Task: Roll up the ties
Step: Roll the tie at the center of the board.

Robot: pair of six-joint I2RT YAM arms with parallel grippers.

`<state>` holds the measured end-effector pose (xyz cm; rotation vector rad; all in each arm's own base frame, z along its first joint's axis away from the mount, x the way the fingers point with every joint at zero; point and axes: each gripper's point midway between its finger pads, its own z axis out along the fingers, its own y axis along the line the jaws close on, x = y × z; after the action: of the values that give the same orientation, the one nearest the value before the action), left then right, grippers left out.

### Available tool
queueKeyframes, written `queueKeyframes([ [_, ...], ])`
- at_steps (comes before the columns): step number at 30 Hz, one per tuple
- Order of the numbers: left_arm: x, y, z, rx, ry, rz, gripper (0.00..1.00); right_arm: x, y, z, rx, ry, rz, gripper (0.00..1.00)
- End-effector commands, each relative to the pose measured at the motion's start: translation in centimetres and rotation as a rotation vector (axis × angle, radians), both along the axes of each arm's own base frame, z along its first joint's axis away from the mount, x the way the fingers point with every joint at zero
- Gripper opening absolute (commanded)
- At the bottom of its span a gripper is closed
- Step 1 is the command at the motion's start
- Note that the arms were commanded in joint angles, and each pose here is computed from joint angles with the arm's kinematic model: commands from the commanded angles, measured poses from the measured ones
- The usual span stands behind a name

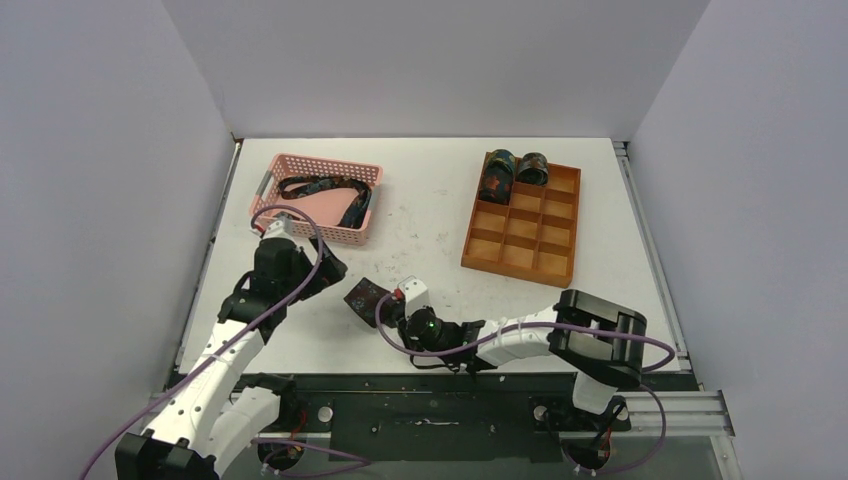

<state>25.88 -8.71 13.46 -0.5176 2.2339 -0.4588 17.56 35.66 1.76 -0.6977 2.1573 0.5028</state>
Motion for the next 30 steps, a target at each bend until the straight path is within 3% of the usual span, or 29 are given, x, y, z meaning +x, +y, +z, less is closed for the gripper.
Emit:
queueKeyframes([
  [1, 0.6, -0.3, 1.3, -0.028, -0.048, -0.009, 0.97, 2.1, -0.5, -0.7, -0.011, -0.034, -0.104, 0.32],
  [4, 0.5, -0.3, 1.1, -0.029, -0.041, -0.013, 0.97, 2.6, -1.8, -1.3, -0.025, -0.016, -0.153, 0.32],
  [11, 0.4, -0.5, 1.2, -0.040, -0.040, -0.028, 0.97, 2.0, -2.4, 2.0, 0.028, -0.073, -0.136, 0.35],
  [19, 0.1, -0.7, 0.8, -0.054, -0.033, -0.033, 0.97, 4.2, 0.0, 4.0, 0.005, -0.144, -0.139, 0.34],
  [30, -0.3, -0.9, 0.7, -0.070, -0.032, -0.037, 0.97, 5.8, -0.4, 0.3, -0.075, -0.067, -0.183, 0.32],
])
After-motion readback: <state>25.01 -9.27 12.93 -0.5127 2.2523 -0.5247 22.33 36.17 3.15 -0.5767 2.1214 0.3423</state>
